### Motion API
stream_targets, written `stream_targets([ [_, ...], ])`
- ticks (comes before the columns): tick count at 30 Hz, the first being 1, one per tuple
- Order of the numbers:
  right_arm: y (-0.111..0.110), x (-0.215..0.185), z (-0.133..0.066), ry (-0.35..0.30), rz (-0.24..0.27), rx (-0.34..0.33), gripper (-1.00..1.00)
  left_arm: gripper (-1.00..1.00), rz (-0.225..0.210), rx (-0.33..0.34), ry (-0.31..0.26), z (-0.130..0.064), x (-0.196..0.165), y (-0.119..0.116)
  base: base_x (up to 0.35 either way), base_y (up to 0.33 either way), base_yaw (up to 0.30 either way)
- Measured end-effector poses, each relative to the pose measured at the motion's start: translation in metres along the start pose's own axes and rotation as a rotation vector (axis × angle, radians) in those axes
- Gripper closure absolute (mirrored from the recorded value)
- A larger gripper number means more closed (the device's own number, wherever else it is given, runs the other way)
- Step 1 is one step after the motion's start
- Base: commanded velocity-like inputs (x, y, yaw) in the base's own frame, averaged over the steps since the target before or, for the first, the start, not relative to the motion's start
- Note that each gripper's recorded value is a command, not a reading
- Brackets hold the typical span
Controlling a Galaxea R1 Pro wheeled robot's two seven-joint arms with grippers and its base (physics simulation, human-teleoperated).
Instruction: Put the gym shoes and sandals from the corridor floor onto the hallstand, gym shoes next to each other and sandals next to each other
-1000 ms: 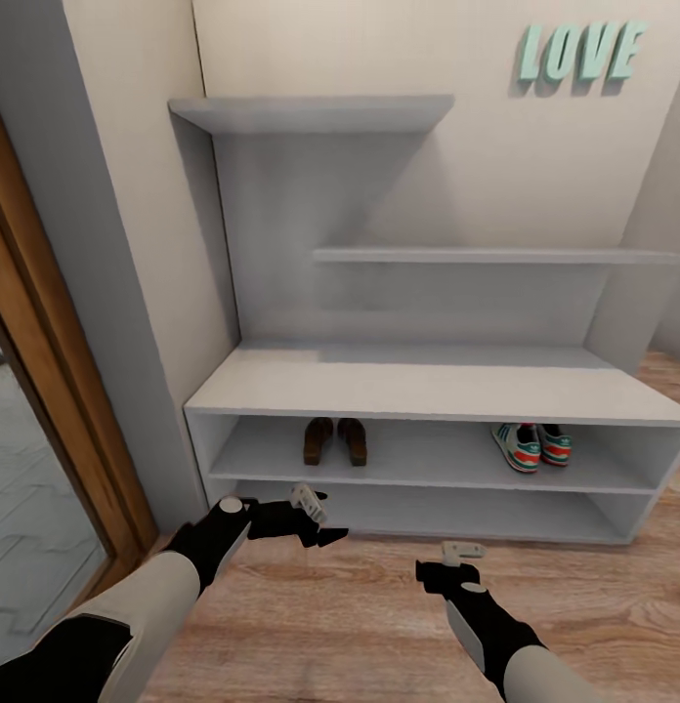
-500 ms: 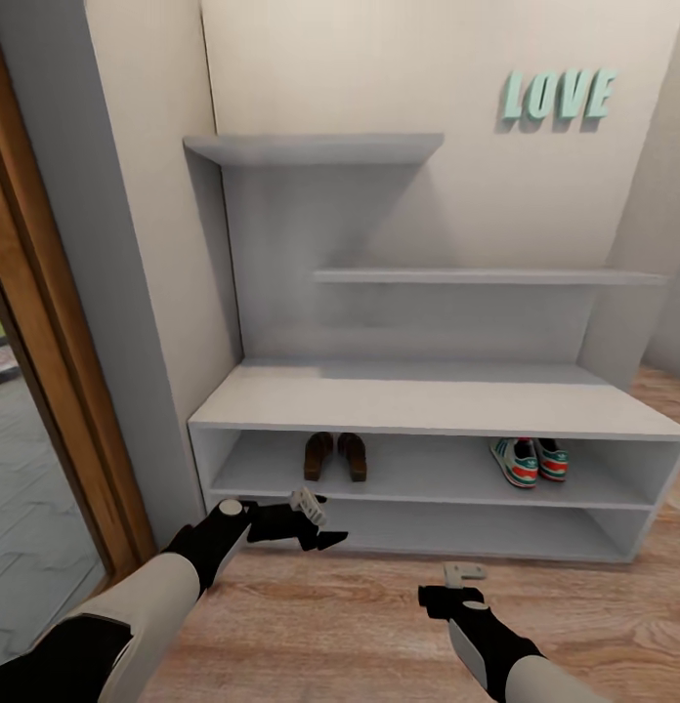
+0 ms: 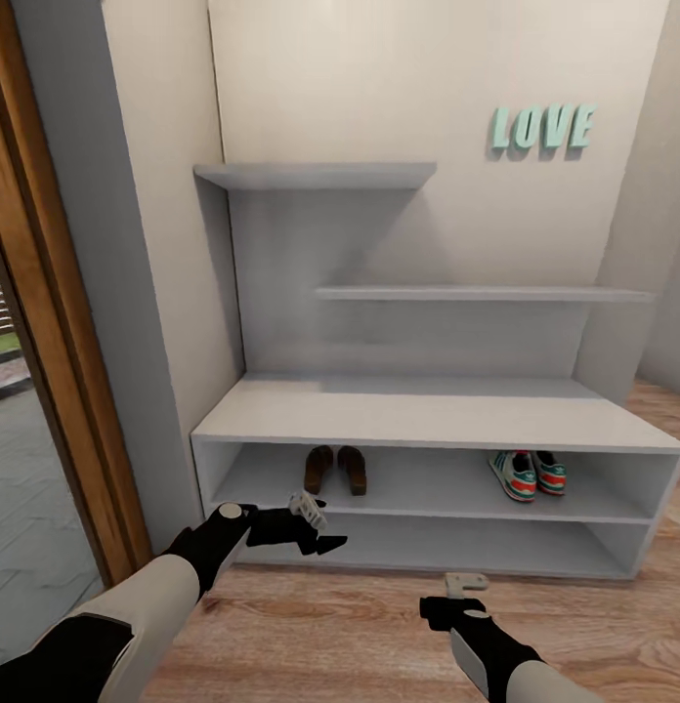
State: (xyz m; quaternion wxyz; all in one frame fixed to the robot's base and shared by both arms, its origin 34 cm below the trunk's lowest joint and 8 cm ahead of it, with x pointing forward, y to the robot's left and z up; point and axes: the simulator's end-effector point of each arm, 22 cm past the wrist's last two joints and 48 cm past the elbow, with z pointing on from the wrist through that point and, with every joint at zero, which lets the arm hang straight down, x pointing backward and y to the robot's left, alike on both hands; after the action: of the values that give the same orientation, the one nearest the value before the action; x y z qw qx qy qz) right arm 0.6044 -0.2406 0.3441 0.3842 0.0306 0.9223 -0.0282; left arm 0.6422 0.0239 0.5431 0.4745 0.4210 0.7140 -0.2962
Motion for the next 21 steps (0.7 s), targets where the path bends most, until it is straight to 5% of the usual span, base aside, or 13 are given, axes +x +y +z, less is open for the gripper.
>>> stream_targets([
  [21, -0.001, -0.020, -0.016, 0.026, 0.000, 0.002, -1.00, -1.00, -0.013, 0.003, 0.008, -0.007, -0.028, 0.008, 0.000, 0.000, 0.000],
])
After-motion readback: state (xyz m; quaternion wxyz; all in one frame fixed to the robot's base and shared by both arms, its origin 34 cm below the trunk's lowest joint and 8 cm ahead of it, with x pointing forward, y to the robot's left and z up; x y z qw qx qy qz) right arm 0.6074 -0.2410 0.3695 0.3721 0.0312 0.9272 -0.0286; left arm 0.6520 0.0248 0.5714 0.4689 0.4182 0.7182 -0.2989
